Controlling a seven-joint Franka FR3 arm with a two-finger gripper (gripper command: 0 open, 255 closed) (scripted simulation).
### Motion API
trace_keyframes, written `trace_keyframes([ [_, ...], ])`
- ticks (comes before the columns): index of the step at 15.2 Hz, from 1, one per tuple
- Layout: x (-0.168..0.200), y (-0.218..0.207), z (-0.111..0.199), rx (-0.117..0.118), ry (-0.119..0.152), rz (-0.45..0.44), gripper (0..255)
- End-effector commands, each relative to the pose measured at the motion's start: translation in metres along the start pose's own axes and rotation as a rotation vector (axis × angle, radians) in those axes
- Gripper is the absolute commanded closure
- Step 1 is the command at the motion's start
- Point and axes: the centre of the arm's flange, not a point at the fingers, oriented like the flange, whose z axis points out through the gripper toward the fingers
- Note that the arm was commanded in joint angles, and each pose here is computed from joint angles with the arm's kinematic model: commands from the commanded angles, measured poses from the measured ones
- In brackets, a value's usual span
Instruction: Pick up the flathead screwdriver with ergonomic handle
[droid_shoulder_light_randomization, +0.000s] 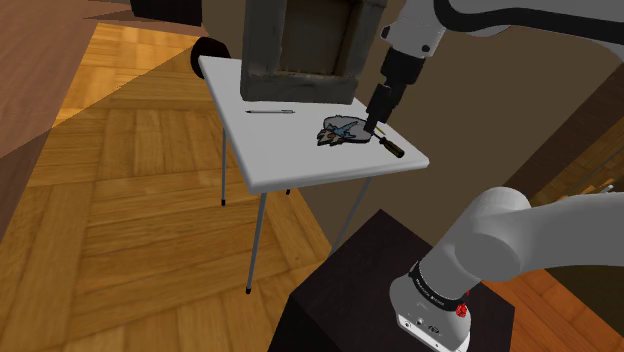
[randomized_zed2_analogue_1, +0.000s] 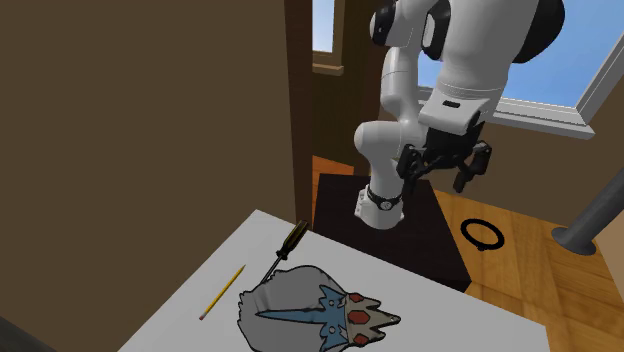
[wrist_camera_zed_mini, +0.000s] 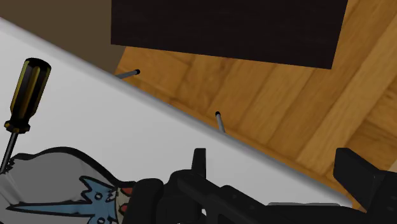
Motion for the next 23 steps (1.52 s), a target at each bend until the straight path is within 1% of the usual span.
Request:
trace_keyframes([
  [1,0.000,0.000,0.000,0.000,0.000,0.000,0],
  [12,0.026,0.140,0.048,0.028,-0.041,0.106,0],
  [23,0.036,0.281,0.100,0.056,-0.081,0.211,0],
])
